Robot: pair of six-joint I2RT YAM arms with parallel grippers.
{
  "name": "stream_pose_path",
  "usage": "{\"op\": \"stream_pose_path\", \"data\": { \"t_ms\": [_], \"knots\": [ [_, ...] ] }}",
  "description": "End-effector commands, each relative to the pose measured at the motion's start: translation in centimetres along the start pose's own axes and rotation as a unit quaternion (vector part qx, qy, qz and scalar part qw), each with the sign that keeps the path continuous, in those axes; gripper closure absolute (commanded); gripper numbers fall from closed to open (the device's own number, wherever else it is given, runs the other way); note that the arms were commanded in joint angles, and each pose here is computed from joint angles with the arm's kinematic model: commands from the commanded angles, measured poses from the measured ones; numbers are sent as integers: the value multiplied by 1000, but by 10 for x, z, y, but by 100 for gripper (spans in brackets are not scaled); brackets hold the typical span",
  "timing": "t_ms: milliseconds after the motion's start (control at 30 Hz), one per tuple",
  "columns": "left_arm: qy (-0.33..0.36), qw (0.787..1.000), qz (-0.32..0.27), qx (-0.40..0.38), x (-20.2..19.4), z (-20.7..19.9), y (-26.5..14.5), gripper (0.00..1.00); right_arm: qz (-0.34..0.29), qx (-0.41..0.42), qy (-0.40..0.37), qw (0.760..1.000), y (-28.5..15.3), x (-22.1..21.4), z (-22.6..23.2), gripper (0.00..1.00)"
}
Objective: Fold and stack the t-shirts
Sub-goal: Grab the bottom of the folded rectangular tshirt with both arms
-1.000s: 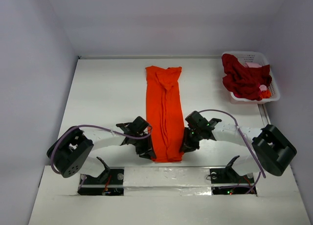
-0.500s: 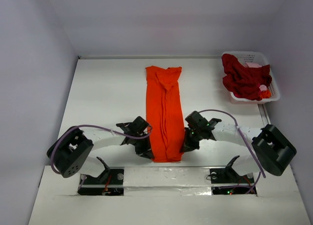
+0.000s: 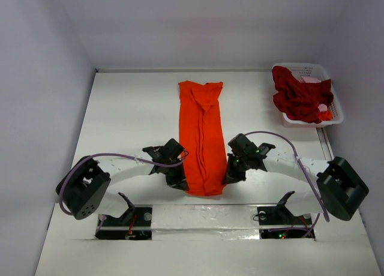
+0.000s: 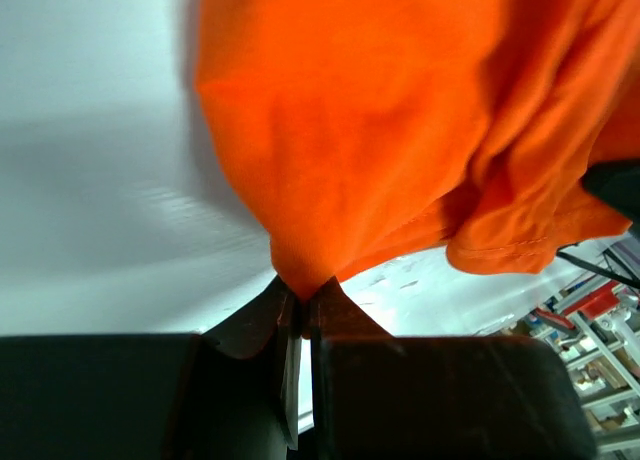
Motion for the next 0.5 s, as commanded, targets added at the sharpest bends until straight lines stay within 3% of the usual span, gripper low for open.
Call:
{"op": "stream_pose_path", "data": {
  "t_ms": [0,467],
  "knots": [
    [12,999,-27,-17,2,-17,-18,100,-43,9,-20,999,-22,7,16,100],
    [18,998,-49,-32,19,-40,-31,100,-70,30,-34,997,-42,25,45,100]
  ]
}}
Point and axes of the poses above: each gripper's point midway between its finger pads, its own y axis out along the fingers, its own z axis along the line the jaws close on, x = y × z, the point moved 10 cm from there along -y, back along the fingers, and after that the axes turned 8 degrees about -y, right-handed, at the moved point
